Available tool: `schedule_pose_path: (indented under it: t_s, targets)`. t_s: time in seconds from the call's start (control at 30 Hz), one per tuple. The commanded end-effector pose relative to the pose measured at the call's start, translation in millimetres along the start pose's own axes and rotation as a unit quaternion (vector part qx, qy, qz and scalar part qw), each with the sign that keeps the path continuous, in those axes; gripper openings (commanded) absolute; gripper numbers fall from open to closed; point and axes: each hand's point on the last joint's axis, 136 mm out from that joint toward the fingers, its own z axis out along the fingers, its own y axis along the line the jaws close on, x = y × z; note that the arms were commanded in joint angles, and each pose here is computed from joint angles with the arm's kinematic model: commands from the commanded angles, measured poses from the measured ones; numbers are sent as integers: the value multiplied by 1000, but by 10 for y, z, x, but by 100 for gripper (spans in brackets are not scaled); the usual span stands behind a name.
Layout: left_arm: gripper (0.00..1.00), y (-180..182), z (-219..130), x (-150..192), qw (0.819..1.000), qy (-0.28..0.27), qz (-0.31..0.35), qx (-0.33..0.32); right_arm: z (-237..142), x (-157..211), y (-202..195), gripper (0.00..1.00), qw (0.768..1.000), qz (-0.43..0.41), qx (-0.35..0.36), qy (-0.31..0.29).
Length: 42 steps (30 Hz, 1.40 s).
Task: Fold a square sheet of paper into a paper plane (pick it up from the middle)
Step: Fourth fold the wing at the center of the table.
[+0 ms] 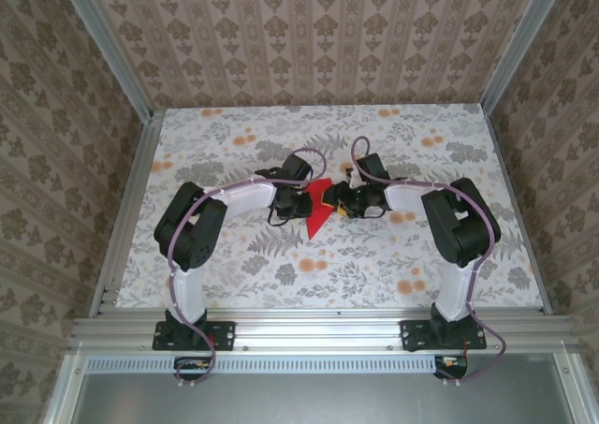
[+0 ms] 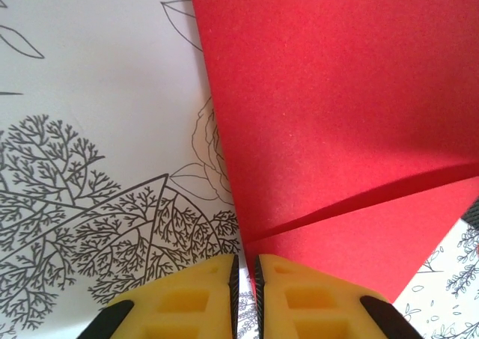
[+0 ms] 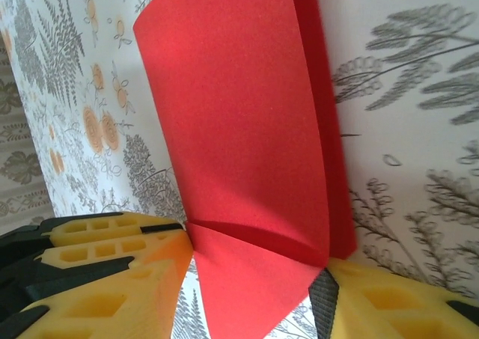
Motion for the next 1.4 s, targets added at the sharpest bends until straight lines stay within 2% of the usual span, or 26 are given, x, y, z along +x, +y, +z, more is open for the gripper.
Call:
schedule_pose_path:
  t_s: [0.0, 0.17, 0.37, 0.5, 0.6, 0.8, 0.93, 1.1, 1.23, 1.37]
  targets:
    - [17, 86, 77, 77, 1000, 14, -13, -6, 68, 63, 64, 49, 1000, 9, -13, 23]
    - [17, 84, 63, 73, 1000, 13, -14, -4, 103, 117, 74, 43, 999, 17, -16, 29]
    - [19, 10, -79, -9, 1000, -6, -13, 14, 132, 146, 1, 27, 999, 27, -4, 18]
    - [26, -55, -228, -45, 999, -26, -12, 42, 125, 108, -55, 12, 999, 46, 5, -6]
    - [33, -74, -319, -8, 997, -41, -5, 60, 83, 111, -98, 6, 997, 63, 23, -31]
    - [43, -140, -416, 155, 992, -79, 52, 85, -123, 195, -264, 4, 986, 96, 102, -91]
    - [64, -288, -430, 298, 981, -106, 116, 115, -252, 304, -405, 3, 975, 121, 146, -115]
    - [79, -537, -451, 447, 960, -127, 188, 164, -325, 373, -461, 1, 967, 158, 155, -129]
    - [82, -665, -443, 542, 944, -136, 237, 183, -358, 386, -433, 1, 964, 176, 152, -129]
    - [73, -750, -429, 591, 933, -139, 273, 190, -372, 397, -401, 1, 963, 188, 146, -127]
